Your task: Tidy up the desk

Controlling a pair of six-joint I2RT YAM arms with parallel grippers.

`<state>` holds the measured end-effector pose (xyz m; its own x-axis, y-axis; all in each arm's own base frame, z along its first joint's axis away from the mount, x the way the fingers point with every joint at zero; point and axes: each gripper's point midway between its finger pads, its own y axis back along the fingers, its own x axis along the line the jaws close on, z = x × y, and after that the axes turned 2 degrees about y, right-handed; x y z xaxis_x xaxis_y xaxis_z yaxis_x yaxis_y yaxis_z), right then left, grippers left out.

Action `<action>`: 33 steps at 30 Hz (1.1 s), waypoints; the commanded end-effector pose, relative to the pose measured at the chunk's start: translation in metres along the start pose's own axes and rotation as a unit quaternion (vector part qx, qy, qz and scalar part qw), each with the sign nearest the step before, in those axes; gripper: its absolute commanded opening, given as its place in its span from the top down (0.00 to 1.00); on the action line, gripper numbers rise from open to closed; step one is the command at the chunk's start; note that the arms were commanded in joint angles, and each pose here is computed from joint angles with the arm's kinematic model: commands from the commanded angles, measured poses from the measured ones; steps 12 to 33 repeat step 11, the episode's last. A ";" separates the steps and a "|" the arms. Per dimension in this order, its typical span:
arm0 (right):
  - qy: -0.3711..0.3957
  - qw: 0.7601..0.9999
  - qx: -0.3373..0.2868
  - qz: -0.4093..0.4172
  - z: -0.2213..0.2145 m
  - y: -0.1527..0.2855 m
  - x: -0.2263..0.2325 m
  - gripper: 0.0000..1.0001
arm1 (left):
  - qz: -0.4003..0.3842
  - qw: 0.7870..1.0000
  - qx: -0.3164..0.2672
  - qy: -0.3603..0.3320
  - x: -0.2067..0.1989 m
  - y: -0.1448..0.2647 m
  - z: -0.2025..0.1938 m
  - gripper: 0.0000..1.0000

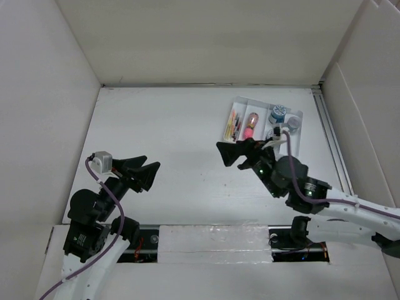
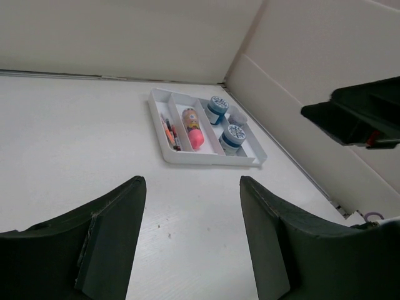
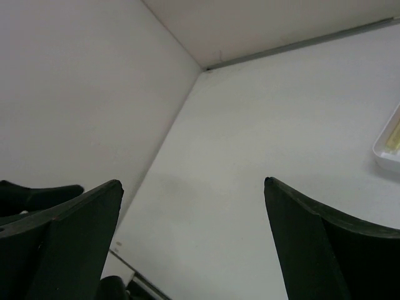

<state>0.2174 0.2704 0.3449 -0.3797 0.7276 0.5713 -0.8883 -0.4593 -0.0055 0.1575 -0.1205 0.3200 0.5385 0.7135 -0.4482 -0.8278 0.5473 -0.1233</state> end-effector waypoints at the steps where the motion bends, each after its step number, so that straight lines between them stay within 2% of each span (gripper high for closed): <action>1: -0.022 0.998 -0.058 0.032 0.049 0.028 0.009 0.00 | -0.033 0.997 -0.069 -0.021 -0.024 0.009 0.044 0.43; 6: -0.042 0.992 -0.093 0.071 0.075 0.054 0.005 0.00 | -0.042 0.992 -0.112 -0.033 -0.040 0.023 0.078 0.45; 9: -0.049 0.991 -0.111 0.062 0.083 0.060 -0.004 0.00 | -0.047 0.993 -0.108 -0.030 -0.041 0.019 0.077 0.46; 33: -0.046 0.991 -0.110 0.057 0.078 0.059 -0.008 0.00 | -0.047 0.993 -0.105 -0.027 -0.040 0.016 0.074 0.45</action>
